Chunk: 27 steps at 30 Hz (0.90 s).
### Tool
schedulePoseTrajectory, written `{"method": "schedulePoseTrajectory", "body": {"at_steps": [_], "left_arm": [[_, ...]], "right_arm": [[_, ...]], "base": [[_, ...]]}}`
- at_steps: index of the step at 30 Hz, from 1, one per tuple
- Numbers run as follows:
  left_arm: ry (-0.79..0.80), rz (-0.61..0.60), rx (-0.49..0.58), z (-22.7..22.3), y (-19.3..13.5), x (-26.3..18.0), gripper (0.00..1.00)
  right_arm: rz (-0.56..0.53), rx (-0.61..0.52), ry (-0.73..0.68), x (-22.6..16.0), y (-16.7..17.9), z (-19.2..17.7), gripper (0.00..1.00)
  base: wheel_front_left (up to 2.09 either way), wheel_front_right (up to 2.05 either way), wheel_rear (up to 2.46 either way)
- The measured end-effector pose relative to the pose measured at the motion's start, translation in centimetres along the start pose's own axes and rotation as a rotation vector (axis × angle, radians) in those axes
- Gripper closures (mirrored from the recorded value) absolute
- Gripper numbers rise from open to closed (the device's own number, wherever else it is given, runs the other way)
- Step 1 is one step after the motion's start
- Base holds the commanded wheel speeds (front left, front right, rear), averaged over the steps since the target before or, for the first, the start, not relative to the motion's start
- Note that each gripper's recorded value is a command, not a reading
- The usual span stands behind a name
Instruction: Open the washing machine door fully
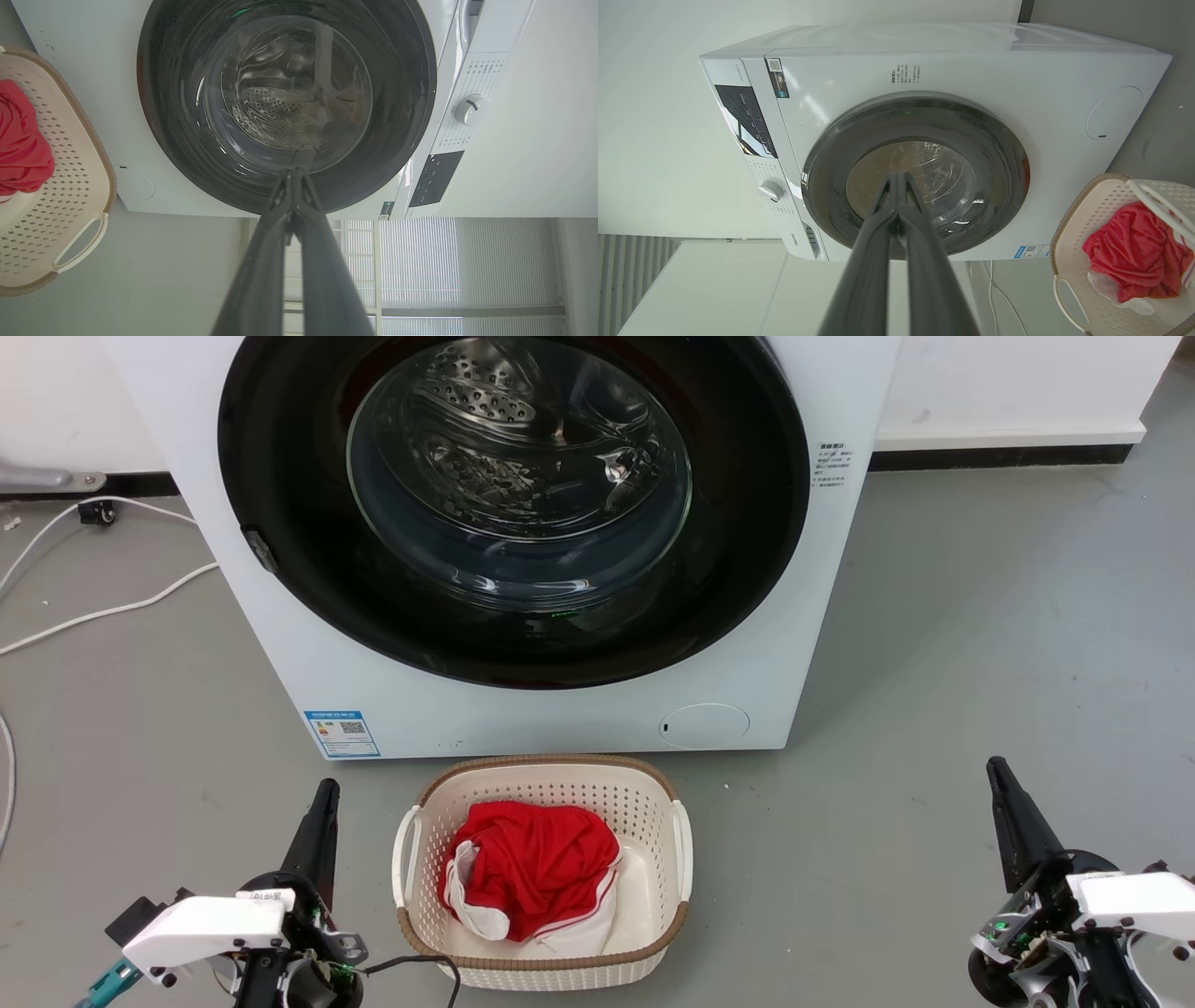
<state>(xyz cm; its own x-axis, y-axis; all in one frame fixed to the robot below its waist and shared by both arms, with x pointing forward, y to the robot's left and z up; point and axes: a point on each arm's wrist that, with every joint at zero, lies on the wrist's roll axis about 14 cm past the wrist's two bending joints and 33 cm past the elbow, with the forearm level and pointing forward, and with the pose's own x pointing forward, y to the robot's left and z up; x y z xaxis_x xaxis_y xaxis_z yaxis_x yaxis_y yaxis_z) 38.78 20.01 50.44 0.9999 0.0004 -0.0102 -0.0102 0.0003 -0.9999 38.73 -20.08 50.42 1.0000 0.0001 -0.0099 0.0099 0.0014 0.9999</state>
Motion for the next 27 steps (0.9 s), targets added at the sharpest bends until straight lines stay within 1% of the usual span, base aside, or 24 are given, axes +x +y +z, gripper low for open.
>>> {"method": "schedulePoseTrajectory", "body": {"at_steps": [19, 20, 24, 27], "left_arm": [[-0.001, 0.0, 0.0, 0.0, 0.0, 0.0, 1.0], [0.0, 0.002, -0.001, 0.0, 0.1, 0.0, 0.0], [0.0, 0.056, -0.008, -0.2, 1.9, -0.8, 0.0], [-0.008, 0.052, -0.006, -0.2, 1.8, -0.8, 0.0]], "right_arm": [[0.0, 0.001, -0.001, 0.0, 0.0, 0.0, 1.0], [-0.001, 0.001, -0.001, 0.0, 0.0, 0.0, 0.0], [-0.054, 0.005, -0.006, -0.9, -1.8, 0.1, 0.0], [-0.049, 0.005, -0.016, -0.9, -1.7, 0.0, 0.0]], "base": [[0.0, 0.0, 0.0], [0.0, 0.0, 0.0], [0.0, 0.0, 0.0], [0.0, 0.0, 0.0]]}}
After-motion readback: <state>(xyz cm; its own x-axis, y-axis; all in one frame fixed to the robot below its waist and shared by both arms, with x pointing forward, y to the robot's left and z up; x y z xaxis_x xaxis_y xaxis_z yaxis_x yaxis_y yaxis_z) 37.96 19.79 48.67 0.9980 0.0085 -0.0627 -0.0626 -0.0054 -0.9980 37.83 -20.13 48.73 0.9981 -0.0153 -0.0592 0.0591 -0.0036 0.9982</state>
